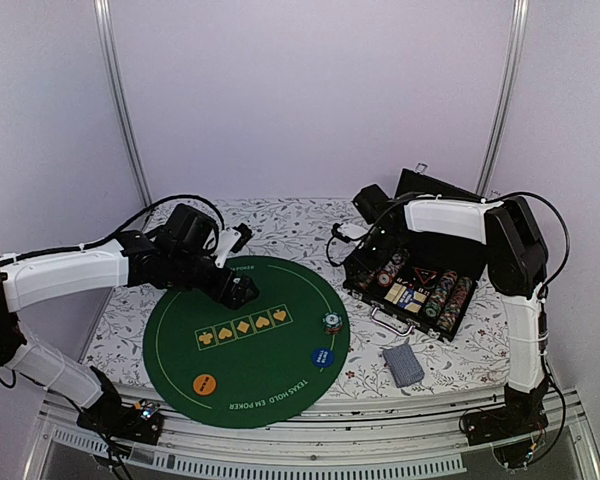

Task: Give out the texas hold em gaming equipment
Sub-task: Pick up the pile of poker chips from the chip case.

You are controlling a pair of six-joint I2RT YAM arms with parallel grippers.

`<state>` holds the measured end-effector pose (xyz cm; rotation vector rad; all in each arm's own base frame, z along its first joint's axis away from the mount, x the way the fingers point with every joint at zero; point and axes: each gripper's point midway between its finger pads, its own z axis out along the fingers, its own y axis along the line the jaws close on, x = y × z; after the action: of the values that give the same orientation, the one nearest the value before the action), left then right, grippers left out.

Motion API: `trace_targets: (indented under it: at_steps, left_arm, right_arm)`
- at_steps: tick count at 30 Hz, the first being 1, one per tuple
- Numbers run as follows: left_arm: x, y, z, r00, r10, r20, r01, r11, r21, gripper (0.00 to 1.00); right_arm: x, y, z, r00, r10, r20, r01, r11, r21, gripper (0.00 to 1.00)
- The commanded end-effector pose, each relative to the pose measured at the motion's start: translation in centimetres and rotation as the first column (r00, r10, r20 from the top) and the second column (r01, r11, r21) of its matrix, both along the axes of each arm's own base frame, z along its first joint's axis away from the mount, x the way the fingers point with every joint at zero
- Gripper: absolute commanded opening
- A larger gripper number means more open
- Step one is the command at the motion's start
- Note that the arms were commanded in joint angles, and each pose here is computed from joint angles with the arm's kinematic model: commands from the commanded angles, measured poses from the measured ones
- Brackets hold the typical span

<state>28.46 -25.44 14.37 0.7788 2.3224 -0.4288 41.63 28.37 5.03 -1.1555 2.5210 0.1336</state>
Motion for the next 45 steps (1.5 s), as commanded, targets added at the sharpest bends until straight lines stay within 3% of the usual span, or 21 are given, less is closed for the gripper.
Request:
trace_targets:
  at_steps: [1,20,29,38,45]
  left_arm:
    - [0.1,0.6,-0.4,1.0,0.01,-0.002,-0.01,1.0,0.009,0.97]
    - [0.1,0.5,-0.5,1.0,0.0,-0.008,0.0,1.0,0.005,0.97]
    - [-0.1,0.4,-0.9,1.0,-0.009,-0.017,0.009,1.0,0.008,0.97]
    - [0.0,0.1,-1.0,1.0,-0.018,-0.023,0.019,1.0,0.003,0.97]
    - [-0.2,0.0,-1.4,0.999,-0.024,-0.036,0.024,1.0,0.006,0.97]
  right_arm:
    - [-2.4,-4.1,-2.4,0.989,-0.079,-0.127,0.062,0.989,-0.131,0.84]
    - [-2.8,-0.7,0.8,0.999,0.022,-0.045,-0.027,0.993,-0.114,0.9]
    - [-3.4,-0.2,1.1,0.998,0.039,-0.053,-0.044,0.995,-0.095,0.77]
    - [-3.5,0.6,1.9,0.998,0.06,-0.023,-0.062,0.993,-0.1,0.81]
    - [-4.2,1.7,2.2,0.996,0.087,-0.021,-0.088,0.993,-0.074,0.71]
